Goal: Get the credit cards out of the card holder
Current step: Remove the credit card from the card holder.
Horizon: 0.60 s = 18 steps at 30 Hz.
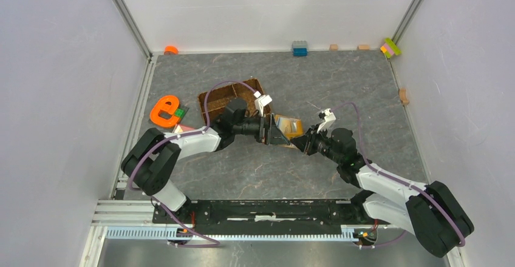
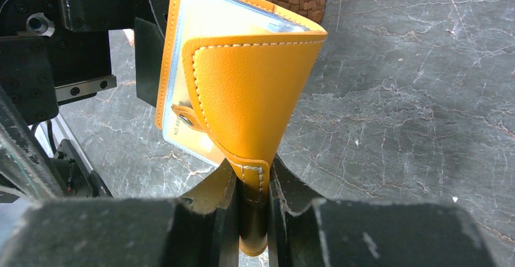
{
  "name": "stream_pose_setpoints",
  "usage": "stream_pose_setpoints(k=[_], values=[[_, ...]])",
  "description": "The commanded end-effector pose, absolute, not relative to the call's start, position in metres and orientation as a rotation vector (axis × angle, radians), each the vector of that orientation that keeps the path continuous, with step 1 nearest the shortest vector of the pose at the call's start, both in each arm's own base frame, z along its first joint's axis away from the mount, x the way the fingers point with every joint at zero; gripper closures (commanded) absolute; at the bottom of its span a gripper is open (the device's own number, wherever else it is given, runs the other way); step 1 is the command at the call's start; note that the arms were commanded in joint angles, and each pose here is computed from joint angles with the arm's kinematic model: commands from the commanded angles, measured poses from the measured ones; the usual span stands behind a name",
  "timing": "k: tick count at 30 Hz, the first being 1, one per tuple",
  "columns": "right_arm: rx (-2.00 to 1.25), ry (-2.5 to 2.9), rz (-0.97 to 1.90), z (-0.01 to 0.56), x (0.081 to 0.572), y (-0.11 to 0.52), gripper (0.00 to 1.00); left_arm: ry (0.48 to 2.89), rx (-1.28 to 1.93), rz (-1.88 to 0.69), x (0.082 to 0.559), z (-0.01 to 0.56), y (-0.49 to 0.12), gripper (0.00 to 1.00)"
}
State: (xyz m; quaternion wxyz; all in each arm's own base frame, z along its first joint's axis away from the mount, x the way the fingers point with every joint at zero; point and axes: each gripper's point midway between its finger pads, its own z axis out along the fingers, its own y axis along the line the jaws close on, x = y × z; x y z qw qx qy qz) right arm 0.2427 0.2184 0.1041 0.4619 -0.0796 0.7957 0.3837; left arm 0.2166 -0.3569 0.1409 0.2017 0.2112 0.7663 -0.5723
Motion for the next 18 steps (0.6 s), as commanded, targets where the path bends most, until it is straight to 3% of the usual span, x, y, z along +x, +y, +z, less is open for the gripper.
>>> stream_pose_setpoints(k=[1,5,9,11,15,18], values=[[-0.206,1.871,0.973,0.122,0.249,0.223,0.94,2.052,0.628,-1.629,0.214,0.163,-0.359,0.08],[-0.245,1.853,1.026,0.126,0.244,0.23,0.94,2.082,0.615,-1.614,0.217,0.157,-0.36,0.3],[-0.25,1.855,1.03,0.125,0.244,0.231,0.93,2.082,0.597,-1.584,0.221,0.157,-0.357,0.41],[-0.251,1.853,1.029,0.125,0.243,0.23,0.93,2.078,0.577,-1.564,0.224,0.158,-0.354,0.41],[-0.266,1.844,1.034,0.127,0.242,0.232,0.93,2.108,0.523,-1.521,0.232,0.153,-0.347,0.2],[-0.301,1.824,1.068,0.131,0.239,0.237,0.93,2.122,0.507,-1.508,0.235,0.15,-0.345,0.22]])
